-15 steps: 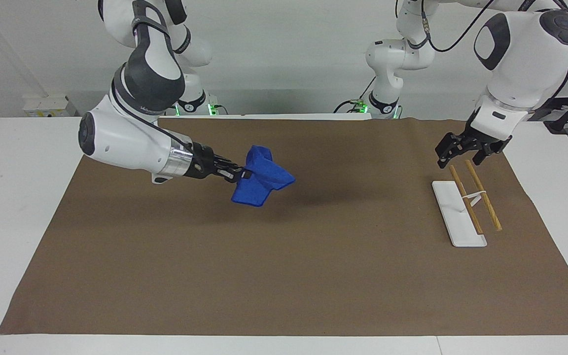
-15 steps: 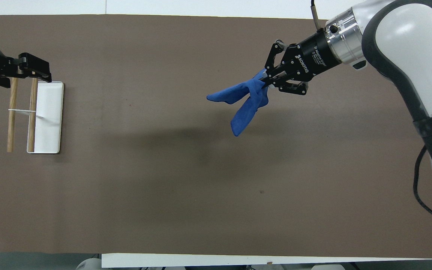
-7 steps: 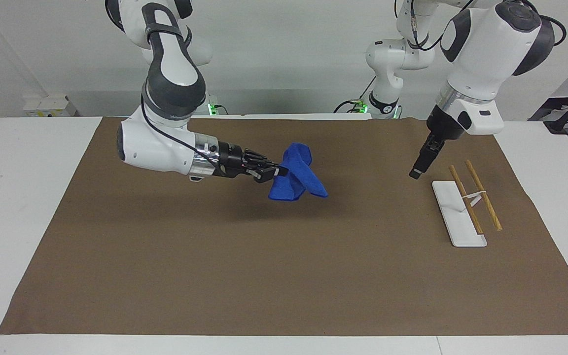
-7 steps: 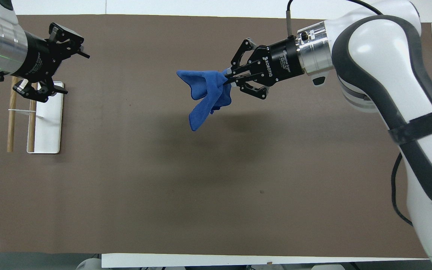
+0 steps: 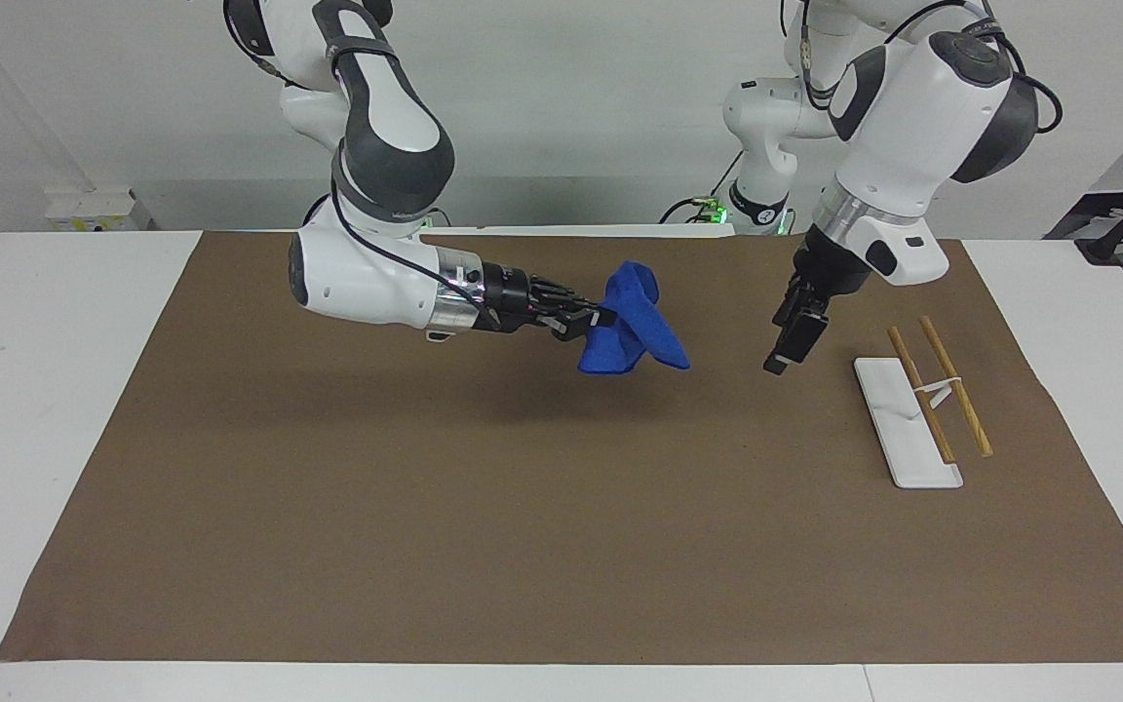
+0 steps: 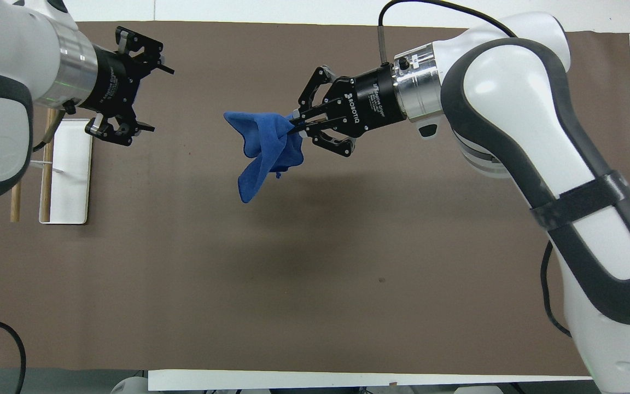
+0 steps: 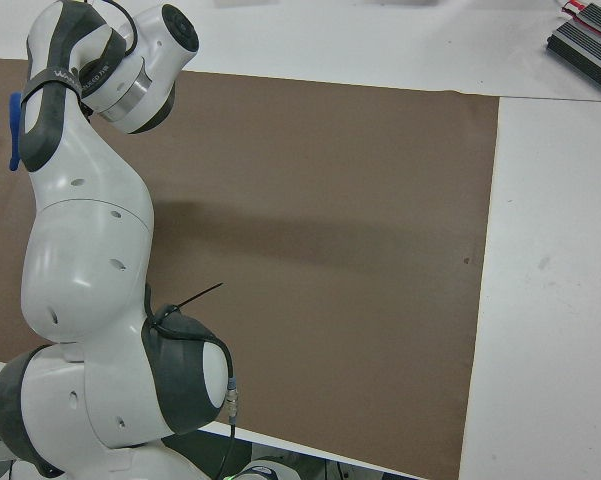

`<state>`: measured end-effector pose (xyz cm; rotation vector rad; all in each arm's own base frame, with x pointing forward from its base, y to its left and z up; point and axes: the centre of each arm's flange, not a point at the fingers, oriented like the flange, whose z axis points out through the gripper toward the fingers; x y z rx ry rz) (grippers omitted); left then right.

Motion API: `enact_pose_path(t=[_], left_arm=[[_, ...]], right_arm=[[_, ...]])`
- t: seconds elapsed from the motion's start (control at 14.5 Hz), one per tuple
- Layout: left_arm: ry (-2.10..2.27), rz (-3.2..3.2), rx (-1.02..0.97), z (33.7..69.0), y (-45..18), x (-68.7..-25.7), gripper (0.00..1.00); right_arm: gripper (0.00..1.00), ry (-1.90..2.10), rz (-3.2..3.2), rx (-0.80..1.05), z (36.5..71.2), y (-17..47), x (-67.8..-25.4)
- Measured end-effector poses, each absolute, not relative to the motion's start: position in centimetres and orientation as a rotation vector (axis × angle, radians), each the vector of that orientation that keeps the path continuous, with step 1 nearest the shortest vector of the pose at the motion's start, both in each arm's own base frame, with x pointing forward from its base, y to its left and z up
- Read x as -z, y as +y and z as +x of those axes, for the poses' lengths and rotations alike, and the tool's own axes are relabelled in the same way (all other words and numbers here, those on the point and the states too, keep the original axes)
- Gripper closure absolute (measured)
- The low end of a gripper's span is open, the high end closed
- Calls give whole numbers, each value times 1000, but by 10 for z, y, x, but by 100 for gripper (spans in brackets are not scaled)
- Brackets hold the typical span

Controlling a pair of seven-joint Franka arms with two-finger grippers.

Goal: Right arm passes towel to left arm to hang
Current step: 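Hold the towel out with the right gripper while the left gripper approaches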

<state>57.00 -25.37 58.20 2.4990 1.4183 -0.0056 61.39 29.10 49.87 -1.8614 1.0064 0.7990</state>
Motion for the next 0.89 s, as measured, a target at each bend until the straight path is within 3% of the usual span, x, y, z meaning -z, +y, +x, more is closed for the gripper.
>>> enact_pose_path(t=[0.55,0.89], left_arm=[[1414,2487,74,552,-308,-567,5],[1422,2472,78,560,-309,-549,17]], right_arm=[[94,1017,-1862,-759,608,313,-498],[94,1020,-1860,-754,609,312,-498]])
